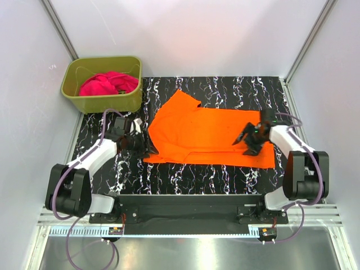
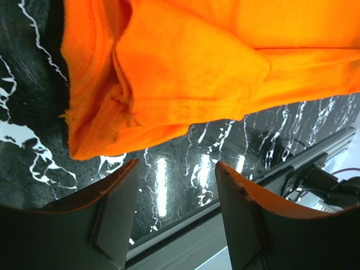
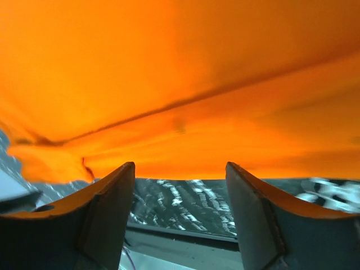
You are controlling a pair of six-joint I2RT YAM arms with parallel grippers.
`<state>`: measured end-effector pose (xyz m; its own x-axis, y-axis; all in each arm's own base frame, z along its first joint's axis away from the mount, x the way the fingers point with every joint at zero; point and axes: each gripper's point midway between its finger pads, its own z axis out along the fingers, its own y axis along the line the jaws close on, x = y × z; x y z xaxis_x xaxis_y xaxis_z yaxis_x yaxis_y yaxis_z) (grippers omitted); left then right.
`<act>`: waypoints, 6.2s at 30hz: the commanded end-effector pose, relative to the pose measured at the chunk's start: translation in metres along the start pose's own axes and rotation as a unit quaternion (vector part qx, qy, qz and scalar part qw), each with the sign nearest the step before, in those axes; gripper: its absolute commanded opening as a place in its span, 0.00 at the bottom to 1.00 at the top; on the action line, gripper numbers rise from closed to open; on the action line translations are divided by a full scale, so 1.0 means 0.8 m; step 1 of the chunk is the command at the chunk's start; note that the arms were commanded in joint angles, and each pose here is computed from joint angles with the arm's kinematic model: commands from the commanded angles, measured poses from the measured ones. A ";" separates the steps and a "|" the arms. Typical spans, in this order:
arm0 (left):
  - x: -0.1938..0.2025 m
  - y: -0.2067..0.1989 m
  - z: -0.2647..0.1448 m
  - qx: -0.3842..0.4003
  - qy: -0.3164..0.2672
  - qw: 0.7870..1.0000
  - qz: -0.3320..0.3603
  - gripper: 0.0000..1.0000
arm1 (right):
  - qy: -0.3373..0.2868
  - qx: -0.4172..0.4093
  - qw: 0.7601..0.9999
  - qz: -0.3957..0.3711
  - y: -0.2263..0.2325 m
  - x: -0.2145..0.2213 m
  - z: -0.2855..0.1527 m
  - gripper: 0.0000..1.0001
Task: Fold and stack the t-shirts
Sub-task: Fold the tshirt
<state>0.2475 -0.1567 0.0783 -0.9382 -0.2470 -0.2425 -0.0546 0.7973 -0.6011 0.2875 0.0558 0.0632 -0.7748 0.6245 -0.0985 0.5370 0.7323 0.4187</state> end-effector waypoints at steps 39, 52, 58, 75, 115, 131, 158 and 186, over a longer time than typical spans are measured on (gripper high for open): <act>-0.069 0.000 0.025 -0.036 -0.023 0.998 0.039 0.11 | 0.142 -0.106 0.971 -0.163 0.217 0.157 0.082 0.70; -0.149 -0.046 0.045 0.009 -0.067 0.997 0.039 0.04 | 0.128 -0.115 0.971 -0.167 0.226 0.152 0.071 0.70; -0.197 -0.072 0.035 0.014 -0.098 0.993 0.059 0.35 | 0.125 -0.123 0.969 -0.172 0.236 0.149 0.067 0.70; -0.009 0.036 -0.021 -0.072 -0.036 0.997 -0.007 0.50 | 0.133 -0.105 0.931 -0.323 0.268 0.234 0.088 0.42; -0.010 0.080 0.000 -0.011 -0.032 0.986 -0.166 0.69 | -0.060 0.035 0.954 -0.292 0.184 0.053 0.004 0.61; -0.054 0.080 0.017 -0.013 -0.048 0.988 -0.145 0.01 | -0.089 0.123 0.988 -0.026 -0.030 -0.013 -0.002 0.43; -0.060 0.117 -0.047 -0.167 -0.135 0.967 -0.141 0.59 | -0.043 0.296 0.940 0.166 -0.198 -0.024 0.019 0.24; -0.034 0.080 0.030 -0.061 0.001 0.992 -0.111 0.49 | -0.066 0.290 0.949 0.106 -0.194 -0.056 -0.020 0.47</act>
<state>0.2682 -0.1369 0.0264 -0.9052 -0.4236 -0.0347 -0.3154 0.7243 -0.6131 0.2354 -0.0634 0.0120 -0.6031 0.7885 -0.1204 0.7963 0.6040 -0.0329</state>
